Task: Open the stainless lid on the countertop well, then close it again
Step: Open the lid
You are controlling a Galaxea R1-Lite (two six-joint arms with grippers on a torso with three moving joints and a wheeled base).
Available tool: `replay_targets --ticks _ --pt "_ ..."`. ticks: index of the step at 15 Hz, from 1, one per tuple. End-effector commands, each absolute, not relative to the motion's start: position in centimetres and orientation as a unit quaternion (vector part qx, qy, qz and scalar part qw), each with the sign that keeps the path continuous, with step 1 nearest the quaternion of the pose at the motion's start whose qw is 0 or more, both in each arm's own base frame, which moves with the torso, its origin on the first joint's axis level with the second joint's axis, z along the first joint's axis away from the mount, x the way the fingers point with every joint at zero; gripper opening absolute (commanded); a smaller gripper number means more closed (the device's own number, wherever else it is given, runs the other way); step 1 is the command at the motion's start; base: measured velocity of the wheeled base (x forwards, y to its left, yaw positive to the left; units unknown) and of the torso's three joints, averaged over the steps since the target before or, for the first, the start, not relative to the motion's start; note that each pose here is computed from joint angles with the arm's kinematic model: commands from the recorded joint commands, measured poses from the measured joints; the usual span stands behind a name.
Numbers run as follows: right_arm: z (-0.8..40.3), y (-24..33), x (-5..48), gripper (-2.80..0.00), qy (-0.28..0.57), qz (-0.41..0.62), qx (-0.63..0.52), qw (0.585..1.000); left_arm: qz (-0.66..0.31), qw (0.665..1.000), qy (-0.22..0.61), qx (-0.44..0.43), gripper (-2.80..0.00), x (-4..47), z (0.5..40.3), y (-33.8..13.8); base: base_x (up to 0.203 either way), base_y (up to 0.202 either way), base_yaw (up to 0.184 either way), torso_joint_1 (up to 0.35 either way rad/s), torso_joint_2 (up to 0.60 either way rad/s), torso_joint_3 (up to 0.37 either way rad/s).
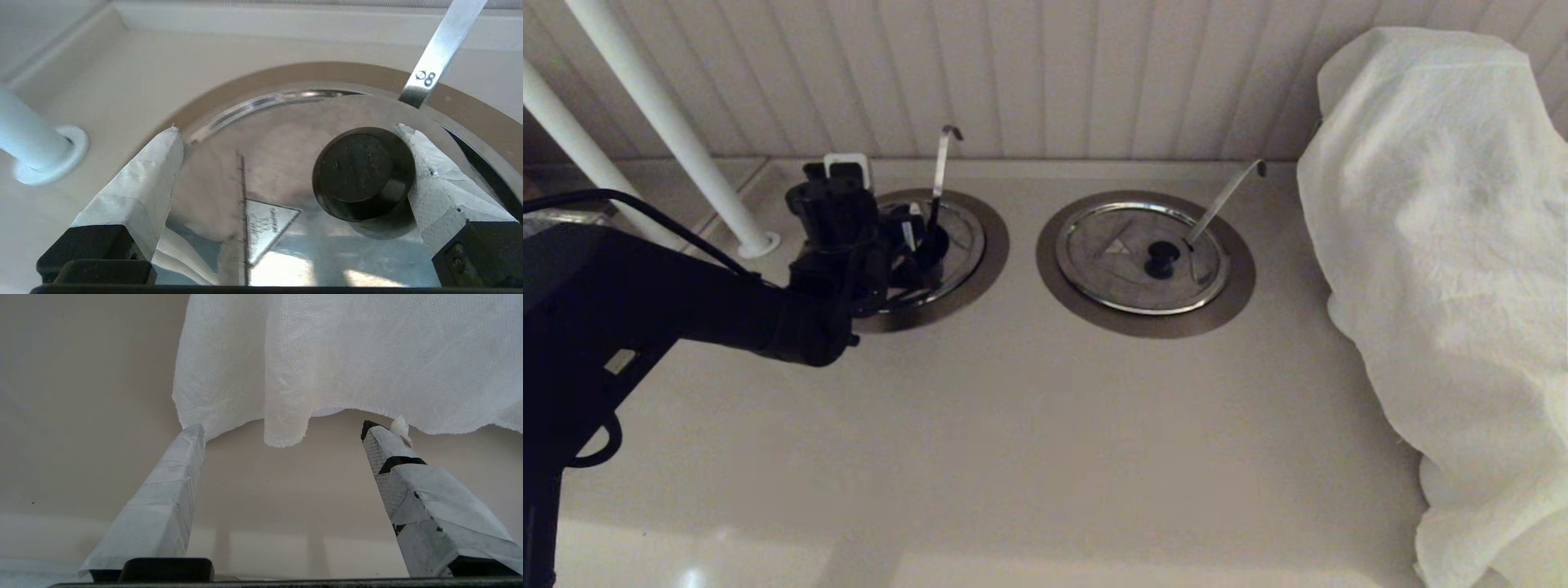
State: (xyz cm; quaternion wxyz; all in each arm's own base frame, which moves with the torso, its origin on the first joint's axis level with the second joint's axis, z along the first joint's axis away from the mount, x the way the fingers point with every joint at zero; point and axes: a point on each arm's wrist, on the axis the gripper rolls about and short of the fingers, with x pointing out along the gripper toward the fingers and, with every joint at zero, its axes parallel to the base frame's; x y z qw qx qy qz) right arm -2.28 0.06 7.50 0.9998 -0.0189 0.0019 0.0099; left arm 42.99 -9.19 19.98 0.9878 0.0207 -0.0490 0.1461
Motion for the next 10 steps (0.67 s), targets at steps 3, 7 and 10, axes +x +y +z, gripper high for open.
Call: replay_targets --ticks 3,7,10 --pt "7.5 0.1 -2.3 0.0 0.002 0.01 -0.019 1.0 0.162 0.985 -0.056 0.022 0.0 42.6 21.0 -7.7 0.0 0.0 0.0 0.0 0.0 0.0" --pt "7.5 0.1 -2.3 0.0 0.002 0.01 -0.019 1.0 0.171 0.983 -0.053 0.042 0.0 42.5 21.1 -6.5 0.0 0.0 0.0 0.0 0.0 0.0" --pt "7.5 0.1 -2.3 0.0 0.002 0.01 -0.019 1.0 0.171 0.982 -0.052 0.055 0.0 42.0 21.4 -6.3 0.0 0.0 0.0 0.0 0.0 0.0"
